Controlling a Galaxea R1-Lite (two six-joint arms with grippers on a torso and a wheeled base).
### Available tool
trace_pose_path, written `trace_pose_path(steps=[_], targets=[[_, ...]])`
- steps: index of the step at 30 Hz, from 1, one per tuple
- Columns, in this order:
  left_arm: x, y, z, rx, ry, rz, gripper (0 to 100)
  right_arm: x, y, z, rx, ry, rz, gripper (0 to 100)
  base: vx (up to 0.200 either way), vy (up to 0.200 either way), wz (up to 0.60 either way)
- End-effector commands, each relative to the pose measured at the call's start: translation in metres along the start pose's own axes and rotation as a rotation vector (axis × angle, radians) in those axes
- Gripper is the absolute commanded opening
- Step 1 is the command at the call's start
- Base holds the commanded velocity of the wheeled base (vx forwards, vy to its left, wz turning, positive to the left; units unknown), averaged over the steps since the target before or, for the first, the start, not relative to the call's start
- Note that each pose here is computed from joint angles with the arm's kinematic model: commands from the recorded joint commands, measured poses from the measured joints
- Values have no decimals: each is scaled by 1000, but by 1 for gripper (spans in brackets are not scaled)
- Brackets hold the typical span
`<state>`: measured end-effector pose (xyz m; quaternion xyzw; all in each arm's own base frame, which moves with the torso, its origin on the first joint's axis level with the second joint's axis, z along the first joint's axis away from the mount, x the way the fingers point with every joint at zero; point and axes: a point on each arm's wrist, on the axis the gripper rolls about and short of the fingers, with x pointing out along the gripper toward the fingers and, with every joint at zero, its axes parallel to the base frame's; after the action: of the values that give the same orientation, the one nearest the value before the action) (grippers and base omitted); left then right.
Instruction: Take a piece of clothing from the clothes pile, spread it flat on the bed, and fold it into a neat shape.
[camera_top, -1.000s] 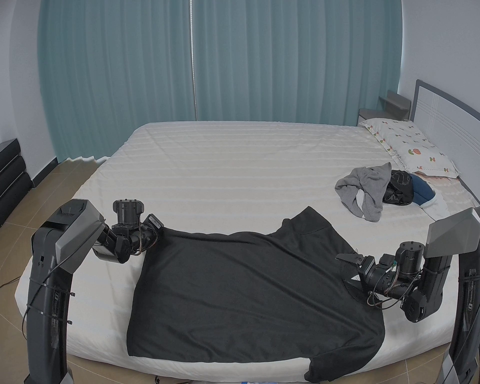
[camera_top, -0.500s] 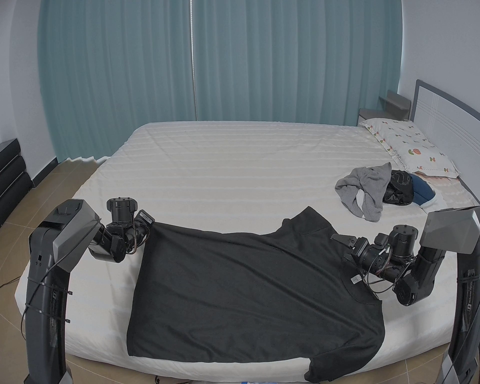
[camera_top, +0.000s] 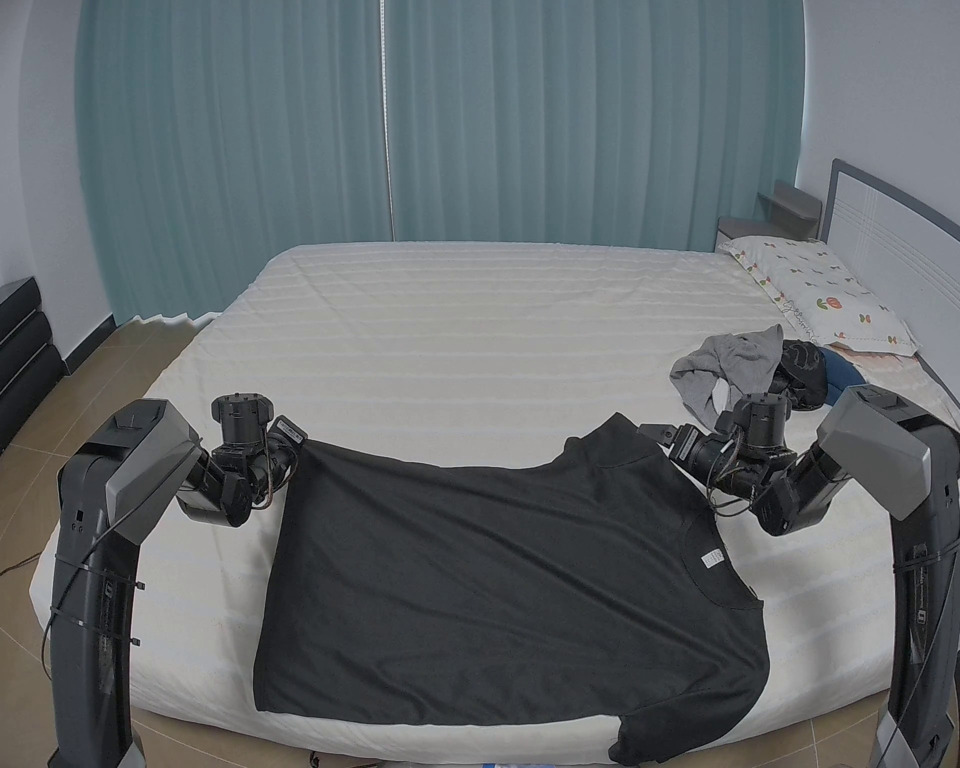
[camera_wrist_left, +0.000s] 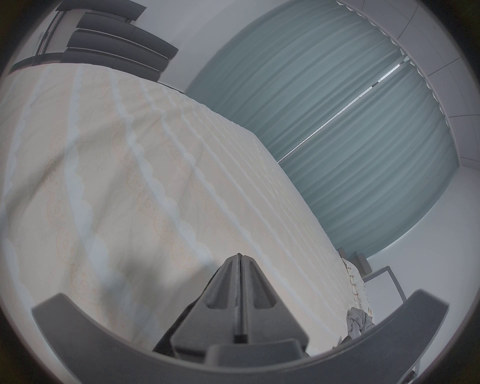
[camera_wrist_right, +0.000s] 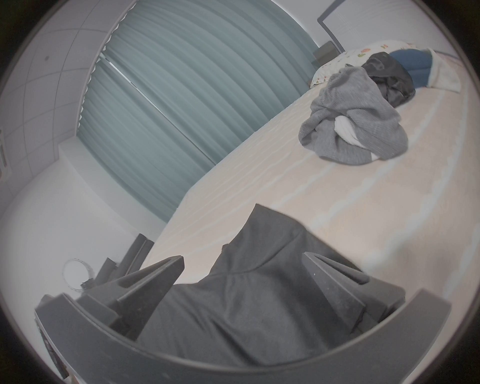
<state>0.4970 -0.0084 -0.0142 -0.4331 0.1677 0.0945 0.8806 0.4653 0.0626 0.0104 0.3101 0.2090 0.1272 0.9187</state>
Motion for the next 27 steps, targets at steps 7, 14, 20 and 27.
trace_pose_path(steps=[7, 14, 20, 27], targets=[[0, 5, -3, -1, 6, 14, 0, 59, -29, -16, -38, 33, -93, 100, 0, 0, 0], [0, 6, -4, -2, 11, 20, 0, 65, -35, -6, -39, 9, -109, 100, 0, 0, 0], [0, 6, -3, -10, 11, 20, 0, 70, -37, 1, -40, -15, -103, 100, 0, 0, 0], [0, 6, -4, -16, 13, 20, 0, 74, -40, -3, -40, -7, -106, 100, 0, 0, 0]])
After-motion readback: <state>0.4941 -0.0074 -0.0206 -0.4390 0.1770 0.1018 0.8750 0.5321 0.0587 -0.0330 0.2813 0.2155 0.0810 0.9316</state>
